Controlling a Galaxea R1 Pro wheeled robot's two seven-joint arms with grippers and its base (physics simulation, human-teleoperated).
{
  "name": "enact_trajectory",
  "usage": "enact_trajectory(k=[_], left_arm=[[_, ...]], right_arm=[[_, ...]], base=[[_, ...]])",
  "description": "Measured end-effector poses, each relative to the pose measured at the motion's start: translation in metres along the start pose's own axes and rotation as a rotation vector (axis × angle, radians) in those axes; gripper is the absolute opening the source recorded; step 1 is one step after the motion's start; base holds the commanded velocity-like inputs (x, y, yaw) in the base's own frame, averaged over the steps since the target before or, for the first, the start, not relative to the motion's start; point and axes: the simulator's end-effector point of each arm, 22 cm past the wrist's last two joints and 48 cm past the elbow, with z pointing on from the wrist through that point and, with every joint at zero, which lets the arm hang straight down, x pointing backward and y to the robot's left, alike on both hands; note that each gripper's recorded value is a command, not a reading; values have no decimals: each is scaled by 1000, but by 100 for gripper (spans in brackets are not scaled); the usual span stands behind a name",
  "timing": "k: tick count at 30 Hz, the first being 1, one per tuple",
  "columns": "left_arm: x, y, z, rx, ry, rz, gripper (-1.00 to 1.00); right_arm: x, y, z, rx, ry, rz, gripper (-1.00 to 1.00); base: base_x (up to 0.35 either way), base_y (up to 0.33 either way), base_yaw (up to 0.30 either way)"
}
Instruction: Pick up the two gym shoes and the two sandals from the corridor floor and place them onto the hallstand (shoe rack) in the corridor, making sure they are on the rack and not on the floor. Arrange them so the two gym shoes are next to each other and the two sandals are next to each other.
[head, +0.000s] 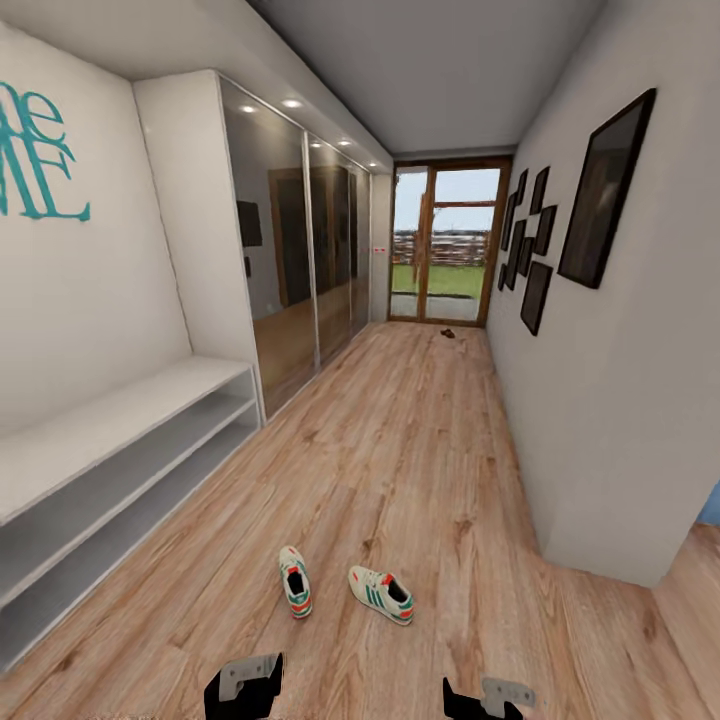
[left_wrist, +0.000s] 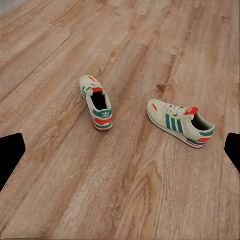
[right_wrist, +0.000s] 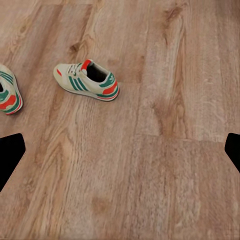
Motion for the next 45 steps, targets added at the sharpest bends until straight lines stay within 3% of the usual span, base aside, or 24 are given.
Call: enact_trajectory(k=[28, 45], left_arm=[[0, 0, 0, 0, 0, 0, 100], [0, 0, 0, -1, 0, -1, 100]], right_arm=[[1, 0, 0, 0, 1, -1, 100], [0, 0, 0, 0, 0, 0, 100]], base=[[0, -2, 283], [0, 0, 86]])
